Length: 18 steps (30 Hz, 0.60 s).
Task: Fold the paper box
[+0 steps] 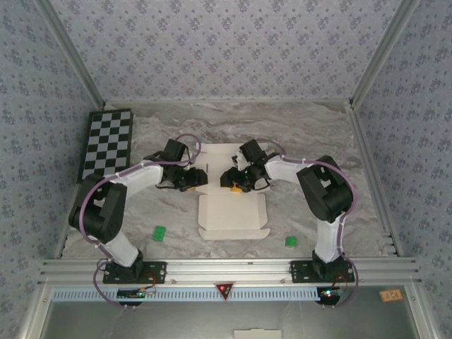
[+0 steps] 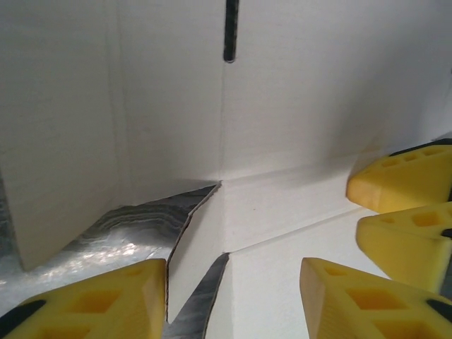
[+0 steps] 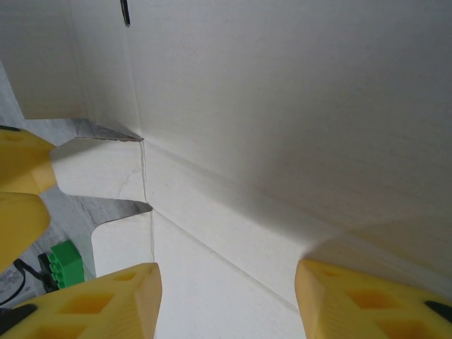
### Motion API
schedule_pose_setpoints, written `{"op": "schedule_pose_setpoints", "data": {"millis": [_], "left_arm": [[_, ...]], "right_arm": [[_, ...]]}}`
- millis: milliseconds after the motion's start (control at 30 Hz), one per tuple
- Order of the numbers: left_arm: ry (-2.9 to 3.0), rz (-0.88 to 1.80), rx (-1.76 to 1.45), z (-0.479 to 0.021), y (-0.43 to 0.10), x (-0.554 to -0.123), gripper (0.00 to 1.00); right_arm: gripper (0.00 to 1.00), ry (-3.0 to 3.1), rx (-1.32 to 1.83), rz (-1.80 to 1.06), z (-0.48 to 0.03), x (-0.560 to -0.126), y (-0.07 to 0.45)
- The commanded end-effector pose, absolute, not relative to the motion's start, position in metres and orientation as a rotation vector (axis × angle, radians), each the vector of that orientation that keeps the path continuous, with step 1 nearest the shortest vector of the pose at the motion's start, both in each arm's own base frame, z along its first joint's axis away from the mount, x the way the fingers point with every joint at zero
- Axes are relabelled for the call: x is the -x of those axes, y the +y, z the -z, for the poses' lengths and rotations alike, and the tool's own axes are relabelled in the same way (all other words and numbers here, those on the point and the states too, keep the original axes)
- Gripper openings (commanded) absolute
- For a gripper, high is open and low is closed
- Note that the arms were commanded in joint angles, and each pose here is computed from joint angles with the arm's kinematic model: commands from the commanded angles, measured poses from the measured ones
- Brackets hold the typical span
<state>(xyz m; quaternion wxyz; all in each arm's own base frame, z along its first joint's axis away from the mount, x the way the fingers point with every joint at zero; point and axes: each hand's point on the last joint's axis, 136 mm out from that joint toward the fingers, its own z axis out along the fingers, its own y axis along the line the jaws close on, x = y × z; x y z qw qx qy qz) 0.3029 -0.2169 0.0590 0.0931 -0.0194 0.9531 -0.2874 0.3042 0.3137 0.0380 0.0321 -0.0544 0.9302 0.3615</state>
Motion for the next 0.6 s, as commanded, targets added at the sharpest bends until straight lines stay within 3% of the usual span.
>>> {"op": "schedule_pose_setpoints", "data": {"millis": [0,267,567], "left_arm": [[2.795,0.946,0.028,-0.071,-0.231,-0.307,0.50],[2.779,1.045,0.038,-0.067,-0.245,-0.308,0.40],[2.790,1.127,0.046,-0.050,-0.264,-0.308,0.39]], "right_arm": [[0.54,2.944,0.125,-1.049,-0.018,-0.293,0.304],[0.49,2.946,0.123,-1.060,-0.016,-0.291,0.303],[0.46,2.944,0.118,-1.072,-0.015,-0.291,0.302]]}}
